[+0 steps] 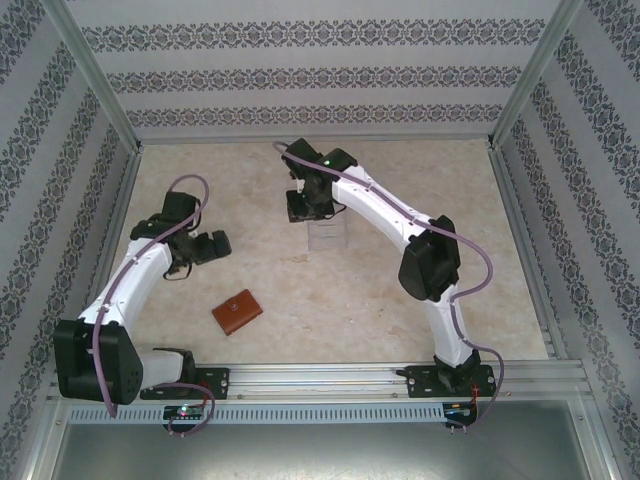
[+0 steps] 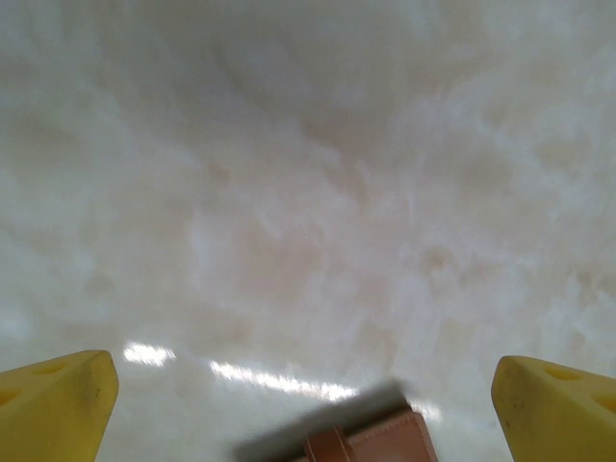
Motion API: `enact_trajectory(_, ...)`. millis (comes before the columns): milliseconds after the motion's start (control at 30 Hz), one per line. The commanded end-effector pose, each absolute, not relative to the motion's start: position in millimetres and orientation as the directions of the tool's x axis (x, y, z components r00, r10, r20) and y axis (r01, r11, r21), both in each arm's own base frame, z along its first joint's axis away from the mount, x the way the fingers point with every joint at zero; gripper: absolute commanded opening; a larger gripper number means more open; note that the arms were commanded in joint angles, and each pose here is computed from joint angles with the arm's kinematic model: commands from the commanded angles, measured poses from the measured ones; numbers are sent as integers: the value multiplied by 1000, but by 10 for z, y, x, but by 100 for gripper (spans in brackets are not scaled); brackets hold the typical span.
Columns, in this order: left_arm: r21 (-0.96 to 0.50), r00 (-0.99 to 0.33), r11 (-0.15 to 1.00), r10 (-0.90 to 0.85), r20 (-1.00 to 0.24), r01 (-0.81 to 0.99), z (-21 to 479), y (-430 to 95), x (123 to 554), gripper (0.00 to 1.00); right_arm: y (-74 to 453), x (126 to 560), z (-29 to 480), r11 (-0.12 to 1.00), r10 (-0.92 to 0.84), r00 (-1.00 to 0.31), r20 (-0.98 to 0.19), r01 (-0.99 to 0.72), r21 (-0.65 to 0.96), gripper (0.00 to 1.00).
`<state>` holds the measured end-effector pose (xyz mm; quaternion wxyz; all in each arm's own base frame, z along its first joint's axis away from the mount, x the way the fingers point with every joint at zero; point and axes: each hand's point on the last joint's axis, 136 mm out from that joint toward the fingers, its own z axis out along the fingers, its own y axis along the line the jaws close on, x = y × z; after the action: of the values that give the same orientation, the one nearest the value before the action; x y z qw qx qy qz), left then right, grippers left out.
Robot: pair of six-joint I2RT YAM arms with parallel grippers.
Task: Take the credit cards out of the card holder
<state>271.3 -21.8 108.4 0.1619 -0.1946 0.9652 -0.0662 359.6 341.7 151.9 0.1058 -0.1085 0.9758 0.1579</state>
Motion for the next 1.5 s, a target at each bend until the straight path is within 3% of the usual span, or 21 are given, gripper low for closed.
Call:
enact_trajectory(0, -294, -838, 838, -518, -169, -459, 945, -422, 2457, 100, 3583, 3434, 1547, 881, -227, -942, -247, -307, 361, 30)
enact_trajectory(267, -295, -804, 781, -591, -64, -550, 560, -560, 1942, 100, 3518, 3254, 1350, 882, -229, -949, -215, -296, 367, 30)
enact_trajectory(467, -351, -817, 769, -576, -19, -535, 424, -790, 1839, 100, 3445, 3194, 1252, 887, -241, -951, -196, -297, 353, 30)
enact_trajectory(1000, -396, -943, 877, -325, -68, -273, 441, -1291, 2350, 96, 3227, 3108, 1156, 909, -209, -962, -175, -257, 327, 30)
enact_trajectory(1467, -386, -999, 923, -3, -36, 11, 358, -2258, 2538, 96, 2641, 3092, 1239, 945, -84, -977, -194, -140, 296, 30)
